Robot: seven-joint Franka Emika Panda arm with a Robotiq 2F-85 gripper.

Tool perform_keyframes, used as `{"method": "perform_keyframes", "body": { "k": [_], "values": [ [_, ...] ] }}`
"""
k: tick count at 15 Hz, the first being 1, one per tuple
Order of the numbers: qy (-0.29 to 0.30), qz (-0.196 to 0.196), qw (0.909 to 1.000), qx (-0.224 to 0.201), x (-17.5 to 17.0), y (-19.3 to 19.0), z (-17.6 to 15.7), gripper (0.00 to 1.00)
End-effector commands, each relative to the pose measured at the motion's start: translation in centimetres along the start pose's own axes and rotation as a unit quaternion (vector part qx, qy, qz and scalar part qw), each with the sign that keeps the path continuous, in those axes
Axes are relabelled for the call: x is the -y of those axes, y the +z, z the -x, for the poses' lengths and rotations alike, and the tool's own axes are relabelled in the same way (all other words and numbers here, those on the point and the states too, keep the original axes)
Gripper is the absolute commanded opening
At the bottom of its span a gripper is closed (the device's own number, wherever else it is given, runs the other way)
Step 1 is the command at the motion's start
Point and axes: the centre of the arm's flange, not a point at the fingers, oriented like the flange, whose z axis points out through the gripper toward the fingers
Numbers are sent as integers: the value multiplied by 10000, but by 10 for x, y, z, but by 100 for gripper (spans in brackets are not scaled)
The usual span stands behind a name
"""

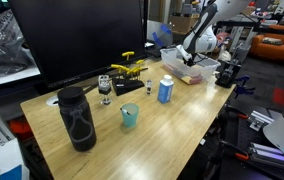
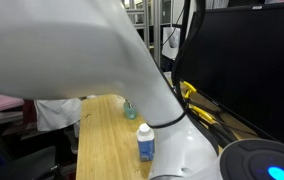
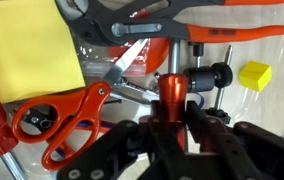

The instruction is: Pick up one of the red objects from the box and place it on the table

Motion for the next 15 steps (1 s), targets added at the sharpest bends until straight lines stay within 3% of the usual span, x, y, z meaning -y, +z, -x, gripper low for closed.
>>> {"method": "perform_keyframes", "body": {
  "k": [1,15],
  "values": [
    [144,-123,9998,35,-9,-17,-5,7],
    [717,-506,9960,-150,-15,-22,-9,7]
  ]
}}
